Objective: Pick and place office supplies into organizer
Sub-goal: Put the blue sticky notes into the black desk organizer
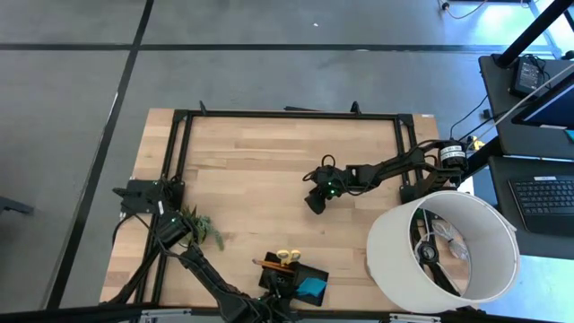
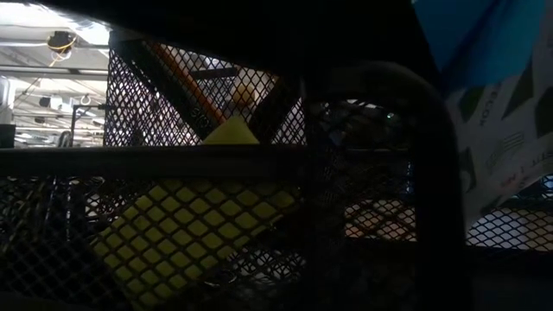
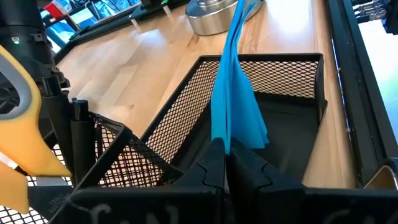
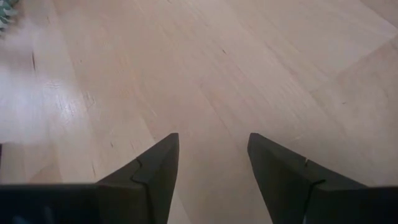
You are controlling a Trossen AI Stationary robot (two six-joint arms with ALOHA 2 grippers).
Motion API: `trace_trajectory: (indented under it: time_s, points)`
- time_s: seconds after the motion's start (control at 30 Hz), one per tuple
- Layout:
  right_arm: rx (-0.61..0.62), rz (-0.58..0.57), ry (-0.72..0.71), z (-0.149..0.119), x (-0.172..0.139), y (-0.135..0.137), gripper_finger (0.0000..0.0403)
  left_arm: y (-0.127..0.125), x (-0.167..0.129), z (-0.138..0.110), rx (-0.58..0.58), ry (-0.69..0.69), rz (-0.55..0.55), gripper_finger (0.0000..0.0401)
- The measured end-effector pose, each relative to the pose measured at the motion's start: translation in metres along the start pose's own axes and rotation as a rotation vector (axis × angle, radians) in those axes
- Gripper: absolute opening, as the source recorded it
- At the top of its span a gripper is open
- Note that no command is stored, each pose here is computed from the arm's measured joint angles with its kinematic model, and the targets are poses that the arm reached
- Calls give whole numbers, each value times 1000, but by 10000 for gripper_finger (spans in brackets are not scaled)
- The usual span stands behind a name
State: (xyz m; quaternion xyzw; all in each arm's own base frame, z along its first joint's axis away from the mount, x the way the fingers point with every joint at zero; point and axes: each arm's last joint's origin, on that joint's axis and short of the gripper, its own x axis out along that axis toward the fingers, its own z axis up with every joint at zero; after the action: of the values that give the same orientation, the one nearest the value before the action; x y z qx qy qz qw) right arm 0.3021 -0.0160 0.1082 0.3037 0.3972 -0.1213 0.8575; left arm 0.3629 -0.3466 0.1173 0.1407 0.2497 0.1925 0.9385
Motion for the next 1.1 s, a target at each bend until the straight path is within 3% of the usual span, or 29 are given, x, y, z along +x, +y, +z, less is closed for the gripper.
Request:
trace_trajectory:
  time_s: [1.1]
  points:
    - [-5,-2,-2,-1,0,1,200,-1,-1,-3,15,15,-18,2]
